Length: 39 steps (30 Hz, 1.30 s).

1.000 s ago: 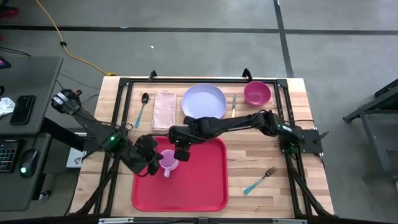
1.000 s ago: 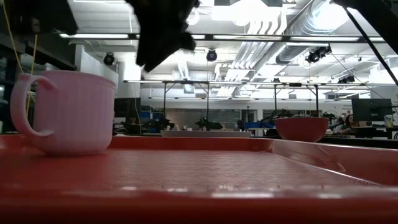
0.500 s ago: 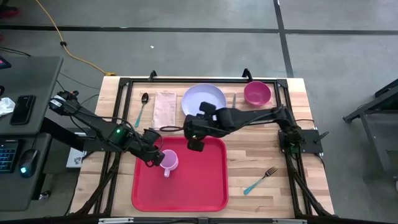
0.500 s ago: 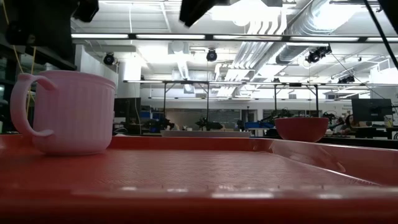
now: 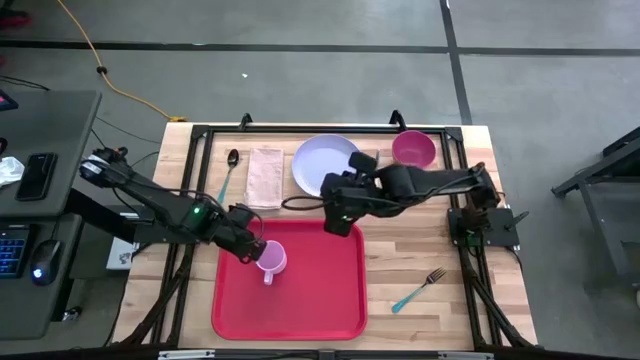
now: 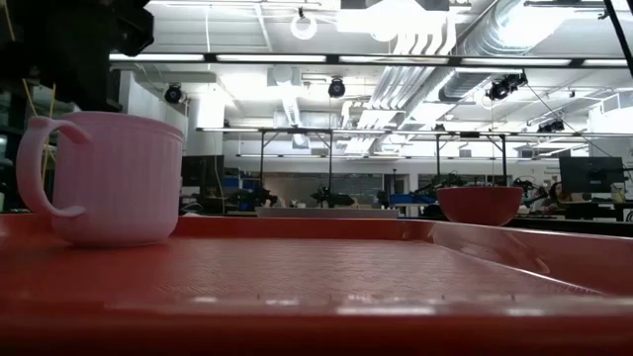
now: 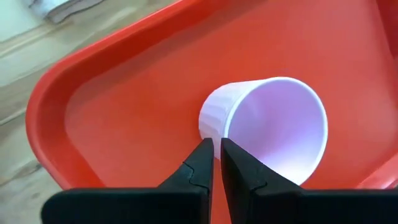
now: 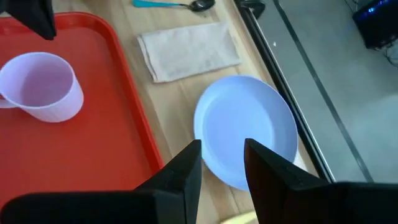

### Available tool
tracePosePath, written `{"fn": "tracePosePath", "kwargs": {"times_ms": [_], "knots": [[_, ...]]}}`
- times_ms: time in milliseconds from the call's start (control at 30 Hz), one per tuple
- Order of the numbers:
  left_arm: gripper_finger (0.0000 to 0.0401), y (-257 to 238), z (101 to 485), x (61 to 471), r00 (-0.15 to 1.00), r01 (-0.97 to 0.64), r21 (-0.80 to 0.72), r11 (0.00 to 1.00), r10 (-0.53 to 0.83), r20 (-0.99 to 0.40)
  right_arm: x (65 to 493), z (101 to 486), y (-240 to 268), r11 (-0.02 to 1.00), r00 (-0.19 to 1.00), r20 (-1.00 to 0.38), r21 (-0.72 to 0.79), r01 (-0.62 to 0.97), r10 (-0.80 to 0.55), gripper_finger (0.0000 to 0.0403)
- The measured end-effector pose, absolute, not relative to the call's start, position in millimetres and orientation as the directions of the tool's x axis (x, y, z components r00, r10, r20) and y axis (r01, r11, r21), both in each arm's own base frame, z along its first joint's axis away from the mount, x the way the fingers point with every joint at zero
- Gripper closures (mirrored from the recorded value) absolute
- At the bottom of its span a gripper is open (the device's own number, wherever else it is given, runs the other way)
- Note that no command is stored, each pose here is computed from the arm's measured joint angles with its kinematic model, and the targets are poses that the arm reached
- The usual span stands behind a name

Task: Set up tray
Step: Put the pink mug on the top left of the orange serving tray

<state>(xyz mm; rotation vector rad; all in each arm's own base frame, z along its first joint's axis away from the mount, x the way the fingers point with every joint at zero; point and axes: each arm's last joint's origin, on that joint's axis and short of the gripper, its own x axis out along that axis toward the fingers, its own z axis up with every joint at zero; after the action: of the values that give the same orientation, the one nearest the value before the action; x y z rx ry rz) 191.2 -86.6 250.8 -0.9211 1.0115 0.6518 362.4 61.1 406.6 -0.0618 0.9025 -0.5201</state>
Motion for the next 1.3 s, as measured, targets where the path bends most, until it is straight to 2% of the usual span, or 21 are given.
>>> {"fn": "tracePosePath", "kwargs": {"times_ms": [433, 1067, 1167, 1300], "knots": [[0.0339, -87.8, 253.0, 193.4, 0.427, -0.801, -0.377, 0.464, 0.001, -0.904, 352.3, 405.3, 58.6, 0.860, 0.444, -0.753, -0.318, 0.399, -0.485, 0.0304], [0.0336, -89.0, 253.4, 194.3, 0.429, -0.789, -0.391, 0.474, -0.029, -0.903, 351.2, 405.0, 58.1, 0.856, 0.434, -0.753, -0.333, 0.396, -0.494, 0.0304], [0.0317, -88.5, 253.4, 194.2, 0.432, -0.791, -0.386, 0.476, -0.015, -0.902, 351.1, 404.9, 58.1, 0.856, 0.433, -0.754, -0.334, 0.396, -0.494, 0.0304], [0.0269, -88.1, 253.2, 193.9, 0.431, -0.792, -0.381, 0.476, -0.005, -0.902, 351.1, 404.9, 58.1, 0.856, 0.433, -0.754, -0.334, 0.395, -0.494, 0.0304]]}}
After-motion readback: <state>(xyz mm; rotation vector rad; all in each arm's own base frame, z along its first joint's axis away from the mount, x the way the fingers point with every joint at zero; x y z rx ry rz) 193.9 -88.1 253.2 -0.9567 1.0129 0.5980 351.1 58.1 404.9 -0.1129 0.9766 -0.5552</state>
